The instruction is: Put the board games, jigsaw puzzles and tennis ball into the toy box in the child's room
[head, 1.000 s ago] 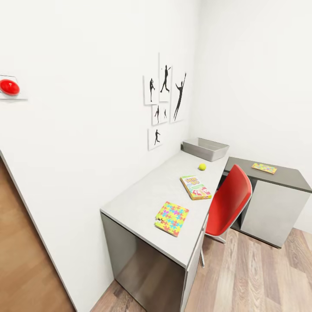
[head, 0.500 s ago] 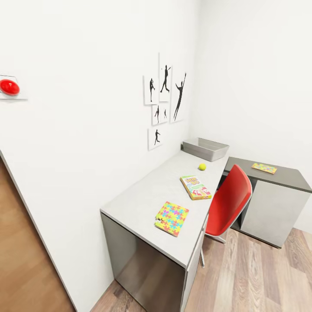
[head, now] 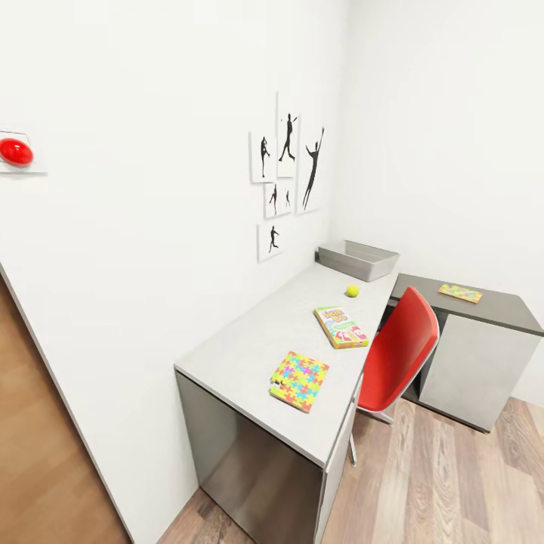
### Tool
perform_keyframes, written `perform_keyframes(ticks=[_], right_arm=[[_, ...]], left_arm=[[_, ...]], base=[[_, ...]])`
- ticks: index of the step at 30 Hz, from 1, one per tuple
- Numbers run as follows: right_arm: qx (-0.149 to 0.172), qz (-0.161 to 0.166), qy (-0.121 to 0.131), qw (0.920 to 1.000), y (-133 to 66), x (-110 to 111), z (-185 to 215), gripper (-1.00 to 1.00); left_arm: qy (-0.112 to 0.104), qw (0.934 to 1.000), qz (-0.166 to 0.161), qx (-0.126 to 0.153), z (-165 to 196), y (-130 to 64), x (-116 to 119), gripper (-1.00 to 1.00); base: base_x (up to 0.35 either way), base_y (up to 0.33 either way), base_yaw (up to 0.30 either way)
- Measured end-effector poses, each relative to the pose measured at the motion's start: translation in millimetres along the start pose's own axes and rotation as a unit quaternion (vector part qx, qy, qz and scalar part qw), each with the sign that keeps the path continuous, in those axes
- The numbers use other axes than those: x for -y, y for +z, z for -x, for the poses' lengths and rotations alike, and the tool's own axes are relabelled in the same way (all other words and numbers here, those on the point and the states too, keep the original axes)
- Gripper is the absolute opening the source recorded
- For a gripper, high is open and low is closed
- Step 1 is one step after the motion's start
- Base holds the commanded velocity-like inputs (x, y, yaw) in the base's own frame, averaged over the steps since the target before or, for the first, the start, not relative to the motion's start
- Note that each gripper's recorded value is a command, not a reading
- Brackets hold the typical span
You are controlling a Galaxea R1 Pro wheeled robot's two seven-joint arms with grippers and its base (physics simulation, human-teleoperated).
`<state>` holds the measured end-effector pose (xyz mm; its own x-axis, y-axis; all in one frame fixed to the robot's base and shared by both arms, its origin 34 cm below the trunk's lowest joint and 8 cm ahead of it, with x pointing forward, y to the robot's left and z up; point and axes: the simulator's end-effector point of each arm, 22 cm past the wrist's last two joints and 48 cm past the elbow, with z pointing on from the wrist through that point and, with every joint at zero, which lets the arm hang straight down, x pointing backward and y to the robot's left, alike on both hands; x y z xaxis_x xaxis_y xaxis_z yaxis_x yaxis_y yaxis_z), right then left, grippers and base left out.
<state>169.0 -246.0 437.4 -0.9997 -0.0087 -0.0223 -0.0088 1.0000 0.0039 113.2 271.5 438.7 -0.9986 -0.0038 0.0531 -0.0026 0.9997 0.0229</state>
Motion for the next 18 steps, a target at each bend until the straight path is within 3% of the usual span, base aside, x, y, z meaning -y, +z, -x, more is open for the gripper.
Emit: perform_keyframes(ticks=[7,18], right_arm=[[0.002,0.001,0.000,1.0000,0.0,-1.7,2.1,1.00],[-0.001,0.002,0.001,1.0000,0.0,-1.3,1.2,1.00]], left_arm=[[0.003,1.0000,0.000,0.000,-0.3,0.0,0.0,1.00],[0.001,1.0000,0.000,0.000,0.1,0.0,-0.3,1.00]], base=[[0.000,0.000,-0.179],[0.000,0.000,-0.256]])
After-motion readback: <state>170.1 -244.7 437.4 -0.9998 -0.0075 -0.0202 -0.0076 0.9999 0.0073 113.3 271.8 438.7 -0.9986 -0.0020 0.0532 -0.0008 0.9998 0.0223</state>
